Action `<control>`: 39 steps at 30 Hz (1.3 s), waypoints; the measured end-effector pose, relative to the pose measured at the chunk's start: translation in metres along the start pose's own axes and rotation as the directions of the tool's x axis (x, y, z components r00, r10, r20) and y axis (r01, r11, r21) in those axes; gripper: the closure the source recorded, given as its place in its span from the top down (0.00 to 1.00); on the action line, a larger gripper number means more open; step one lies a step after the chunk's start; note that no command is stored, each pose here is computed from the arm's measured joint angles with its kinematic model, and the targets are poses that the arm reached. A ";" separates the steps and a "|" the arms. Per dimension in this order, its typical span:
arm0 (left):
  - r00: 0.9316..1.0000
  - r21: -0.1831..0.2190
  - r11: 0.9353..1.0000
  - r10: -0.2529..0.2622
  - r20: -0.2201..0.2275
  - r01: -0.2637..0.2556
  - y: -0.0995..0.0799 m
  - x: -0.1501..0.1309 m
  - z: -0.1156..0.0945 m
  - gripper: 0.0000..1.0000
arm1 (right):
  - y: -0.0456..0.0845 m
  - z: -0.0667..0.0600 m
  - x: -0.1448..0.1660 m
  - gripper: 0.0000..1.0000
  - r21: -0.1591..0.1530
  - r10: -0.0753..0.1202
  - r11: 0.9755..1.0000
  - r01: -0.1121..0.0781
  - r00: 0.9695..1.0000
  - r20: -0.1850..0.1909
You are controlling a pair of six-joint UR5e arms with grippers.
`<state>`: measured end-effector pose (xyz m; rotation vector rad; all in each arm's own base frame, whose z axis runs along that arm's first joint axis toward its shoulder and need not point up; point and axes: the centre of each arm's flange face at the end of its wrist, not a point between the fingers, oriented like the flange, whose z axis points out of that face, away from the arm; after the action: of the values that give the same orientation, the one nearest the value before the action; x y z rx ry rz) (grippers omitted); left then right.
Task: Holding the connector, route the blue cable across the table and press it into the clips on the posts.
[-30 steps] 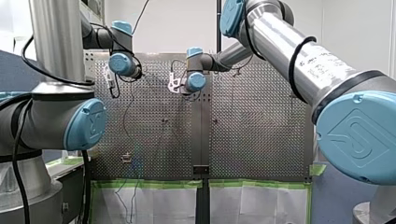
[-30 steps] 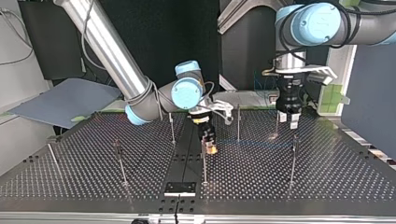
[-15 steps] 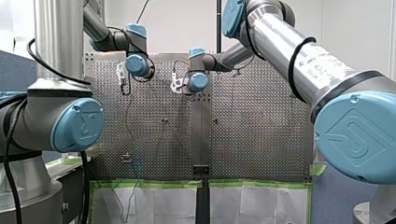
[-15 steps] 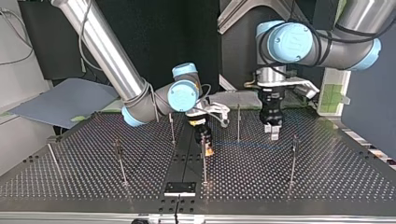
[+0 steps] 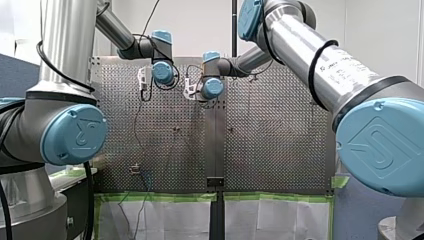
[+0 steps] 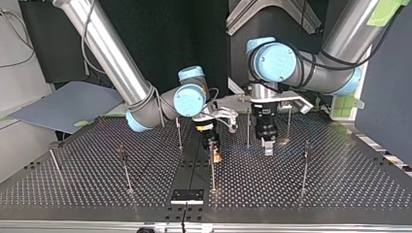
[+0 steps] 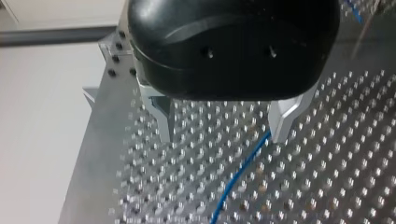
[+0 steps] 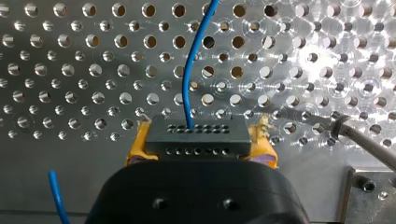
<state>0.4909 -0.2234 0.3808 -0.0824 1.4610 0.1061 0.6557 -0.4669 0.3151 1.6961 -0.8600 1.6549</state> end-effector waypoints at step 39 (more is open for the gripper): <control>0.999 -0.063 0.997 -0.046 0.009 0.046 0.036 -0.010 0.048 0.00 | 0.005 0.002 -0.002 0.00 -0.005 -0.005 1.000 0.005 1.000 0.004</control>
<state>0.5325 -0.1824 0.3958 -0.1669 1.4477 0.1153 0.6530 -0.4709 0.3131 1.6973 -0.8604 1.6459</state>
